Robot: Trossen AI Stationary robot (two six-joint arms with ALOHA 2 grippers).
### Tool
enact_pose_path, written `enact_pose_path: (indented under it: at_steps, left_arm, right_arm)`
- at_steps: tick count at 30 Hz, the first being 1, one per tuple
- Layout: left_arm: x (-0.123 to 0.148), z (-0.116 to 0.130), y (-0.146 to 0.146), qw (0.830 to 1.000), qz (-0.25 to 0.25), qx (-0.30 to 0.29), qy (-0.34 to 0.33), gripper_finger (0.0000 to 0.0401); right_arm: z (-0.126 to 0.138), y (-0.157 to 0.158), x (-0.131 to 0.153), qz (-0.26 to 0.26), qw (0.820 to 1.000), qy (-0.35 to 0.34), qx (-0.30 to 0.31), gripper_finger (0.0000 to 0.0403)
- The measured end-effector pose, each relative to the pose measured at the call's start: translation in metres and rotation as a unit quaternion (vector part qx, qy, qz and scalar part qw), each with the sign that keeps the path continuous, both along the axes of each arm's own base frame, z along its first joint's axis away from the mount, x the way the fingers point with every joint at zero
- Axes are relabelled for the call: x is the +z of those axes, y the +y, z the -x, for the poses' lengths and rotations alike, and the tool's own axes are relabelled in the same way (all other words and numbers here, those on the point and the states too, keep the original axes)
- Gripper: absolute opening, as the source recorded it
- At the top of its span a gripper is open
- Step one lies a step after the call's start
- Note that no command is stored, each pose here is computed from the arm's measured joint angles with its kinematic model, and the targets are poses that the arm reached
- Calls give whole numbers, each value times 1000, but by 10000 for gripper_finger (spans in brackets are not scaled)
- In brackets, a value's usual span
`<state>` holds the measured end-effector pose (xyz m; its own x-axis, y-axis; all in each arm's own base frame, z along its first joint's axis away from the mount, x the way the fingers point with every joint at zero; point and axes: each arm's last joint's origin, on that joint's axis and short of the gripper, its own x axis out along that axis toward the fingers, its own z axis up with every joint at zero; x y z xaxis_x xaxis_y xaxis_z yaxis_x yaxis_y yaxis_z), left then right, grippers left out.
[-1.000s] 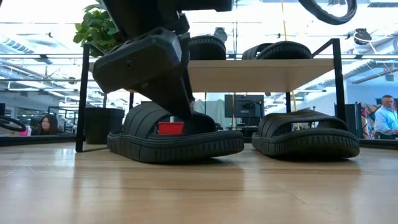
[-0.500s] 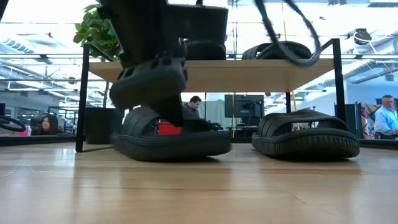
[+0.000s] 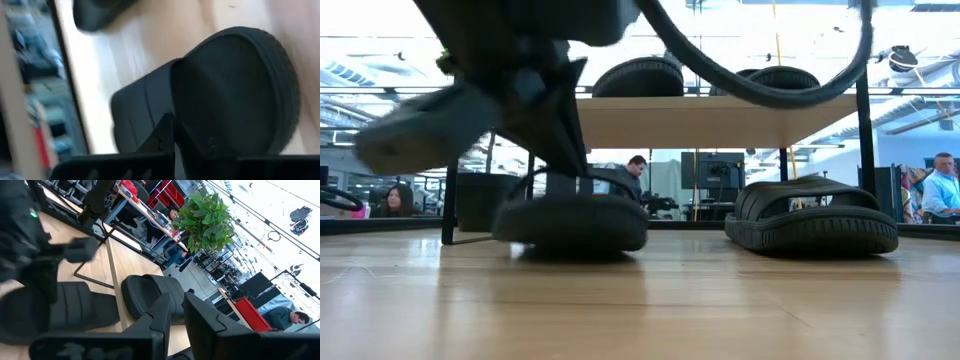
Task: Pick and place slides into the shelf
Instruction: Put the black slide under the shelf
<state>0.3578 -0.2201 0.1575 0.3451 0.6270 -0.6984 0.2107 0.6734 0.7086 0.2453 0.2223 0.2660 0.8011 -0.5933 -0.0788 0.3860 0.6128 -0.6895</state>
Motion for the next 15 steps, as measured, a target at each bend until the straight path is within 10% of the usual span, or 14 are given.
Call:
enact_pose_path:
  at_steps: [15]
  left_arm:
    - [0, 0, 0, 992, -93, -73, 34, 2]
  right_arm:
    - [0, 0, 0, -1, 1000, -1, 0, 45]
